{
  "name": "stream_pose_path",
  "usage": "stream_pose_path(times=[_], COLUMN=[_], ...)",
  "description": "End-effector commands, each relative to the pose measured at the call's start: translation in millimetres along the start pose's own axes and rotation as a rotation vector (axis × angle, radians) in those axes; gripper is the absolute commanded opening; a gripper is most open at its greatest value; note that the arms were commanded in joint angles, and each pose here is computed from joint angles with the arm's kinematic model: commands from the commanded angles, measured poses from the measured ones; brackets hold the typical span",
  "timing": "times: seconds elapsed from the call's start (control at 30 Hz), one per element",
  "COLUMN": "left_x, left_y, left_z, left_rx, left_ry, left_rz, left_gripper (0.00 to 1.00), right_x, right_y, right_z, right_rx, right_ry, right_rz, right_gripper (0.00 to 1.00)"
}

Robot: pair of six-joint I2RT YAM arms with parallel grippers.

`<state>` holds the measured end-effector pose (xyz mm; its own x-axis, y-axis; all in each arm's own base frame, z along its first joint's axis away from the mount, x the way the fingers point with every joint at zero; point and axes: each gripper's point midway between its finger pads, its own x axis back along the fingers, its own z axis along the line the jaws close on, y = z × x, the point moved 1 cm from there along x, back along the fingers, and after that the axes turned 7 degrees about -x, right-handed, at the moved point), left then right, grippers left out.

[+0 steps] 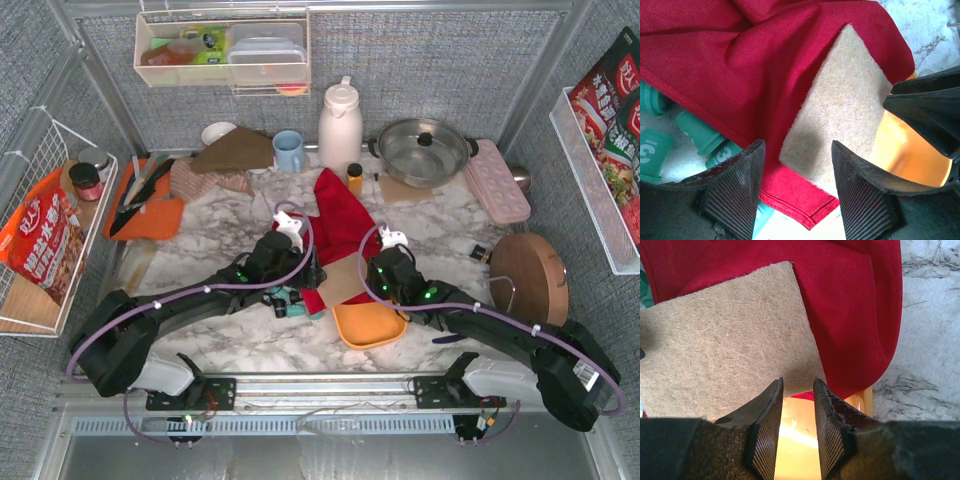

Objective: Mix the coffee capsules in the storage basket

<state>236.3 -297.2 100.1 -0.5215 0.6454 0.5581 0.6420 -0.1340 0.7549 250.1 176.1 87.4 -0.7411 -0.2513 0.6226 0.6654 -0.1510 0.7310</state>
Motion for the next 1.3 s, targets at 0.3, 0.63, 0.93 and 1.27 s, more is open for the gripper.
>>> stream_pose_path(times=[0.3,0.63,0.93,1.27], left_x=[-2.1,-3.9,-0.2,4.9], left_y=[5.0,4.8,13.5,23.6], left_z=[-8.0,-10.7,-17.5,-20.0], left_rx=[0.011,0.017,0.025,0.012], left_ry=[-0.054,-0.069,-0.097,-0.088], left_rz=[-0.023,-0.016,-0.043,-0.047], left_gripper=[0.63,0.55,0.33,0.00], right_x=[-5.1,-6.4,-7.4,0.0], right_y=[6.3,4.8,2.7,9.6], right_z=[5.1,4.3,3.5,4.5], right_rx=[0.003,0.003,0.001,-0.001], right_ry=[0.002,-0.002,-0.005,0.001], right_rz=[-0.012,-0.009,-0.003,-0.018], right_gripper=[0.35,0.35,0.35,0.35])
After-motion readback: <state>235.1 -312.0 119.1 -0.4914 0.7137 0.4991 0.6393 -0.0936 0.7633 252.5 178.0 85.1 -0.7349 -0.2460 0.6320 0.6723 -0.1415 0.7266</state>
